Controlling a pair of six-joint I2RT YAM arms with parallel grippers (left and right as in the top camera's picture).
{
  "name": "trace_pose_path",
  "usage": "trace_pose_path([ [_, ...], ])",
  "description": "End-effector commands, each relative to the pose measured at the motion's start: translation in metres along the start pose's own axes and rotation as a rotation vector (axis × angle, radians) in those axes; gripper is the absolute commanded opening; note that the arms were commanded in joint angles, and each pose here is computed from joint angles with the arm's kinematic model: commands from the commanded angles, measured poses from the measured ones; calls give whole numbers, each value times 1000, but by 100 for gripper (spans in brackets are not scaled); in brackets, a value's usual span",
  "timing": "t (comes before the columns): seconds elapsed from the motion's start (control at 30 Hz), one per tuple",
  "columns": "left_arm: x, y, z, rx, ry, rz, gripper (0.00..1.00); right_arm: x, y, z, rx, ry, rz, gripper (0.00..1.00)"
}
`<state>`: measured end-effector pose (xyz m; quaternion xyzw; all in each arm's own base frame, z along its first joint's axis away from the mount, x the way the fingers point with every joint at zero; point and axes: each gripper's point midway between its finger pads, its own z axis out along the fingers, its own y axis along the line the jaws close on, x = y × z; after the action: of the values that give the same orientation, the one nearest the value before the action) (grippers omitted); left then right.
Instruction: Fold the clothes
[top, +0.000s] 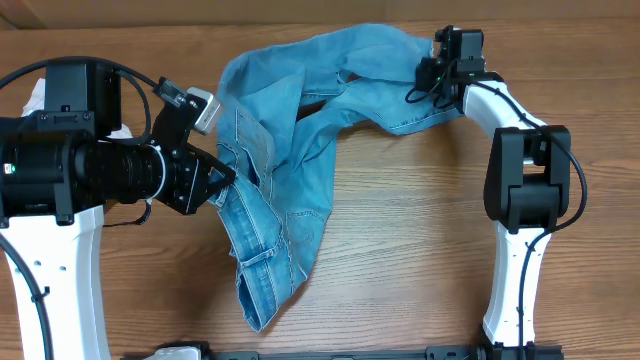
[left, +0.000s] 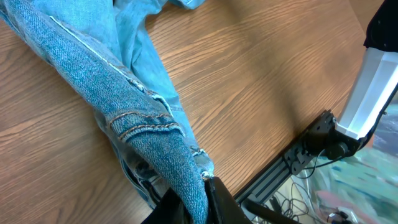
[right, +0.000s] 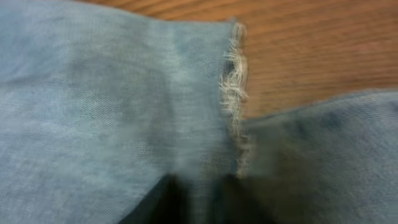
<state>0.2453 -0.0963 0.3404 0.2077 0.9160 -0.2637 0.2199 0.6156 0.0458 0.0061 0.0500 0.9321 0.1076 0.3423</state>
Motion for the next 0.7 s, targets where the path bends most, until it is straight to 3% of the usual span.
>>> trace_pose_path([
  [0.0, 0, -7, -4, 6, -20, 12, 13, 32, 7, 14, -6, 78, 3, 7],
  [0.17, 0, 7, -4, -71, -10, 17, 13, 2, 11, -9, -12, 30, 2, 4],
  [0.27, -9, 28, -7, -185, -38, -22, 11, -50, 13, -51, -12, -59, 6, 4],
  [0.4, -24, 76, -24, -452, -99, -92, 9, -121, -3, -131, 65, -177, 30, 4],
  [0.5, -51, 119, -54, -666, -247, -173, 8, -164, -30, -209, 168, -269, 69, 4],
  [0.67, -124, 150, -102, -745, -588, -112, 6, -194, -68, -312, 243, -370, 183, 4],
])
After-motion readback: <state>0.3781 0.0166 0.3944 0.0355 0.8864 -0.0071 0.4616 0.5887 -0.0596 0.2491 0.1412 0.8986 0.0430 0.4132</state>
